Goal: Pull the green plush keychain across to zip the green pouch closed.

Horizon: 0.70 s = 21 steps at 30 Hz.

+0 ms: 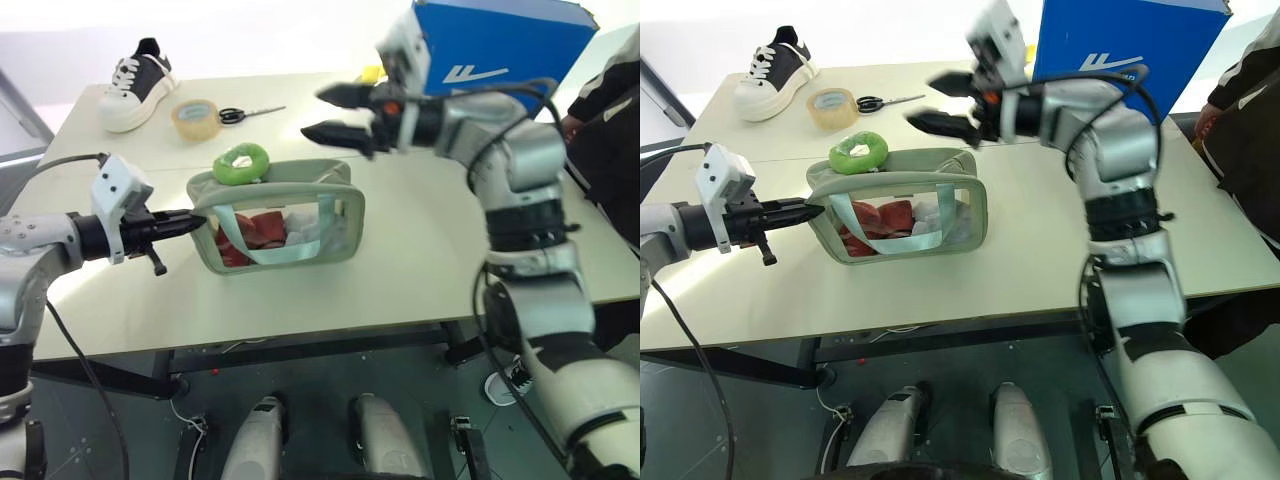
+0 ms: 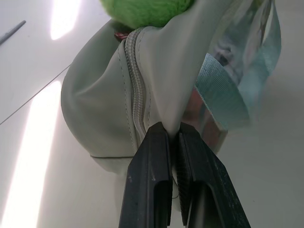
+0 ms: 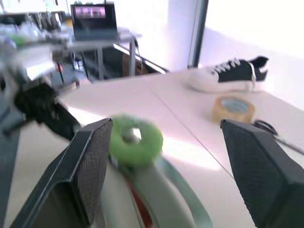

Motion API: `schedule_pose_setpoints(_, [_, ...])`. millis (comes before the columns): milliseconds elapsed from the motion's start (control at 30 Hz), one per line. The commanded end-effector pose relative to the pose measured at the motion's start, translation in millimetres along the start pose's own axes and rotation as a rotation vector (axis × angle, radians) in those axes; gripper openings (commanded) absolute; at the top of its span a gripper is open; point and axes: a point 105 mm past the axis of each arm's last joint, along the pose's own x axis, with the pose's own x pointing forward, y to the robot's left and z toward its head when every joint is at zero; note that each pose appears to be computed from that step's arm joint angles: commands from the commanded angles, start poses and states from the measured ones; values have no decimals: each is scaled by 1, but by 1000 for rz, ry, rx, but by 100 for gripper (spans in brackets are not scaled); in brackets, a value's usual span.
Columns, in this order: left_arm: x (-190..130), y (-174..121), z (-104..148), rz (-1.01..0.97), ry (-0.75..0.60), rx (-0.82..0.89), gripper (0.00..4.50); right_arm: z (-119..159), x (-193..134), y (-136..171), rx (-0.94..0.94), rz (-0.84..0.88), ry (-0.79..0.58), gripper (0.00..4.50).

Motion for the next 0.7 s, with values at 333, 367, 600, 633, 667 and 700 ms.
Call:
schedule_pose_setpoints(333, [1, -2, 3, -8, -3, 54, 0, -46, 55, -2, -86, 10, 216, 373])
schedule_pose_setpoints(367, [0, -2, 2, -6, -3, 53, 0, -48, 54, -1, -102, 25, 226, 373])
schedule_pose_setpoints(600, [-3, -2, -1, 4, -2, 49, 0, -43, 44, -7, -136, 37, 222, 100])
schedule_pose_setpoints(633, [-3, -2, 0, 4, -3, 49, 0, -36, 41, -10, -128, 23, 197, 44])
schedule_pose_setpoints(667, [-2, -2, 0, 3, -4, 49, 0, -30, 37, -13, -114, 9, 174, 2])
schedule_pose_setpoints(700, [-2, -2, 0, 3, -5, 49, 0, -26, 34, -15, -105, 0, 161, 2])
